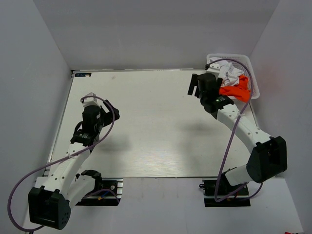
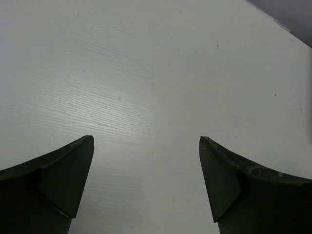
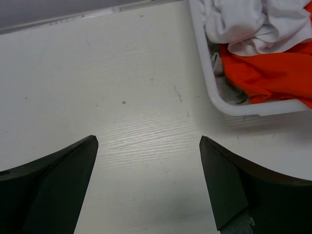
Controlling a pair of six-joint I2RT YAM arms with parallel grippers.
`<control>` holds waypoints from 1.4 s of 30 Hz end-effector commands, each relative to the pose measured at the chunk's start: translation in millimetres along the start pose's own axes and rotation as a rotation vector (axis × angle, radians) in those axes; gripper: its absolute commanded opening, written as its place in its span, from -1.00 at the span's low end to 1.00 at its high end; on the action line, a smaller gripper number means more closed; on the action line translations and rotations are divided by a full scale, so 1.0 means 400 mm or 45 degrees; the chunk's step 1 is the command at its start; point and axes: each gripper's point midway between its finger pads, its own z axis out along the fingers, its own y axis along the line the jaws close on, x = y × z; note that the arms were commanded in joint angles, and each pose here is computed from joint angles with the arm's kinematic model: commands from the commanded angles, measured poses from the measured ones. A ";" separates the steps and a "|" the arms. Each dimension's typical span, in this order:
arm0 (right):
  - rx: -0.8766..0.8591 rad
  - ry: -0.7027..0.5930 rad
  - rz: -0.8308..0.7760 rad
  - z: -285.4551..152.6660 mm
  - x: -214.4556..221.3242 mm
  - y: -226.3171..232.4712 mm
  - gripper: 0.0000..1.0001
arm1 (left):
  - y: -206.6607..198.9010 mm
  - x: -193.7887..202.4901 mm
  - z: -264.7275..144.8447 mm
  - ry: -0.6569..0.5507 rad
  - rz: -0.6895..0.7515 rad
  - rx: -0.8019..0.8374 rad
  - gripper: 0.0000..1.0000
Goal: Fold and stack the t-shirts
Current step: Grab crumpled tshirt from bin with the right arm
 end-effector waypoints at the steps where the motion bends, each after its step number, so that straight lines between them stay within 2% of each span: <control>1: 0.123 -0.091 0.074 -0.003 -0.064 -0.074 0.81 | 0.003 -0.016 -0.015 -0.039 0.010 0.006 0.97; 4: 0.156 -0.078 0.050 0.031 -0.082 -0.116 0.81 | 0.004 -0.016 -0.020 -0.037 0.010 0.005 0.99; 5: 0.243 -0.044 0.074 0.072 -0.068 -0.179 0.81 | 0.005 -0.016 -0.020 -0.037 0.022 0.004 0.99; 8: 0.333 0.006 0.135 0.114 -0.067 -0.242 0.81 | 0.020 -0.009 -0.016 -0.028 0.027 -0.035 0.99; 9: 0.370 0.020 0.188 0.140 -0.078 -0.305 0.81 | 0.030 -0.006 -0.016 -0.024 0.030 -0.058 0.99; 10: 0.329 0.033 0.223 0.153 -0.085 -0.307 0.81 | 0.027 -0.010 -0.013 -0.023 0.030 -0.060 0.99; 12: 0.380 0.067 0.282 0.204 -0.075 -0.388 0.81 | 0.030 -0.002 -0.006 -0.008 0.034 -0.069 0.99; 14: 0.337 0.124 0.302 0.235 -0.067 -0.387 0.81 | 0.034 0.007 0.006 0.010 0.038 -0.080 0.99; 15: 0.358 0.117 0.336 0.251 -0.095 -0.431 0.78 | 0.036 0.014 0.016 0.021 0.041 -0.087 0.99; 21: 0.383 0.147 0.477 0.322 -0.083 -0.526 0.64 | 0.042 0.034 0.048 0.080 0.054 -0.123 0.99; 26: 0.226 0.200 0.563 0.367 -0.062 -0.509 0.58 | 0.045 0.044 0.068 0.113 0.061 -0.143 0.99; 29: 0.195 0.246 0.610 0.385 -0.037 -0.511 0.52 | 0.043 0.041 0.072 0.115 0.074 -0.144 0.99; 38: 0.130 0.321 0.656 0.431 0.008 -0.503 0.52 | 0.039 0.064 0.092 0.157 0.076 -0.128 0.99; 40: 0.124 0.295 0.661 0.450 0.007 -0.506 0.42 | 0.043 0.071 0.096 0.169 0.090 -0.134 0.99; 42: 0.099 0.277 0.673 0.459 0.003 -0.498 0.20 | 0.043 0.072 0.101 0.169 0.090 -0.134 0.99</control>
